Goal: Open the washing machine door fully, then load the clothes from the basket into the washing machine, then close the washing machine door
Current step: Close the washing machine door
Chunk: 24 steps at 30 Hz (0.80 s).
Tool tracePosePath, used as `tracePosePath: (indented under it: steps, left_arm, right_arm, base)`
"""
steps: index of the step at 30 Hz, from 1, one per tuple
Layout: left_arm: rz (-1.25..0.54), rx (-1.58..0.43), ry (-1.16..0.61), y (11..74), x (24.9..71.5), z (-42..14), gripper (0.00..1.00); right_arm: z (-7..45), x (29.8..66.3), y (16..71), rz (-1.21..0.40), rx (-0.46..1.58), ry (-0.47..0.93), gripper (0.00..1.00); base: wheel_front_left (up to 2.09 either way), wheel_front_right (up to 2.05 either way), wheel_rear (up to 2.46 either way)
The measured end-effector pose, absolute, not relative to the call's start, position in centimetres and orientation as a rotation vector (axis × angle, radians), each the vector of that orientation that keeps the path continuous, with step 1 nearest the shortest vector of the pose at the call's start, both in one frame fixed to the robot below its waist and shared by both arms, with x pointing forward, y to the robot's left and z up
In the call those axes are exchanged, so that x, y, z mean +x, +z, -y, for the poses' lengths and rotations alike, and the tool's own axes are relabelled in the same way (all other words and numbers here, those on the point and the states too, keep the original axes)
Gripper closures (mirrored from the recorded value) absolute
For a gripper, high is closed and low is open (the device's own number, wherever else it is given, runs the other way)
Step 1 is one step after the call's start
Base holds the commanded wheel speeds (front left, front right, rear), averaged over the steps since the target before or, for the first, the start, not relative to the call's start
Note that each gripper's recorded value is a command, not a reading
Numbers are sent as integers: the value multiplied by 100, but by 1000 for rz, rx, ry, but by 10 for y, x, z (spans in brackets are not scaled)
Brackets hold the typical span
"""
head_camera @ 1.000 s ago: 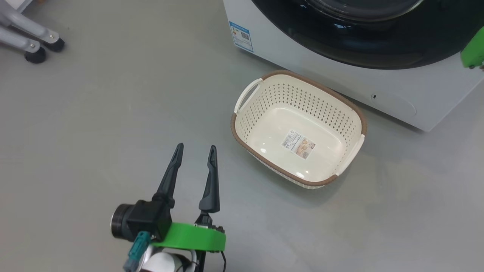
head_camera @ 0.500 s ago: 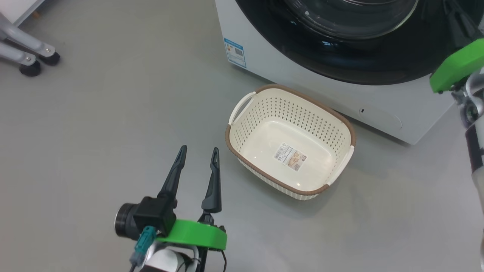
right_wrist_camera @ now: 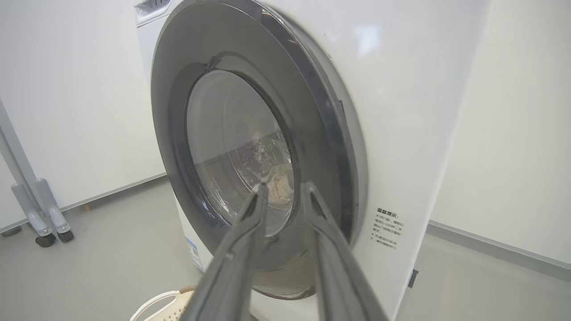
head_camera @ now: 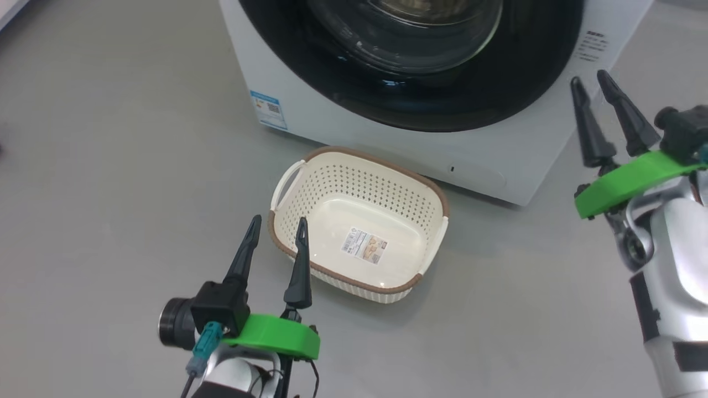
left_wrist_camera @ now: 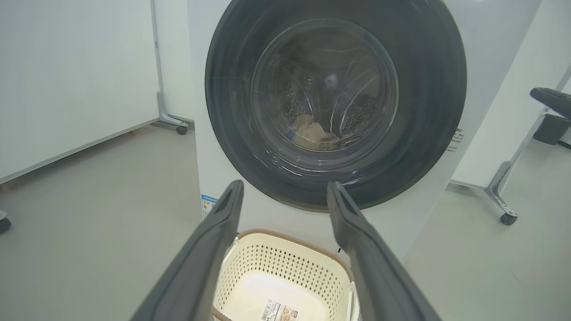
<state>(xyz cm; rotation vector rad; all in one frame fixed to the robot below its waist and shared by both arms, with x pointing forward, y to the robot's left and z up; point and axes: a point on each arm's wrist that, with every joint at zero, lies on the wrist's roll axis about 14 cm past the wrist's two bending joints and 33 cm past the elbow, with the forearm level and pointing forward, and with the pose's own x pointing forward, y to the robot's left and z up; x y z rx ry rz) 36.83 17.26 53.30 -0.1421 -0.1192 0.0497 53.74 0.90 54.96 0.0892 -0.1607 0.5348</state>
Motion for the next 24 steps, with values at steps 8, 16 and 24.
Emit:
tracePosePath:
  steps: [8, 16, 24]
  left_arm:
    - [124, -146, -60, 535, 381, -144, 0]
    - [126, -148, -144, 537, 390, -120, 0]
    - [121, -153, -179, 536, 390, -107, 0]
  right_arm:
    - [48, 499, 544, 158, 104, 415, 0]
    - [96, 460, 536, 144, 108, 298, 0]
    - [136, 417, 529, 120, 111, 193, 0]
  base:
    - [0, 0, 0]
    - [0, 0, 0]
    - [0, 0, 0]
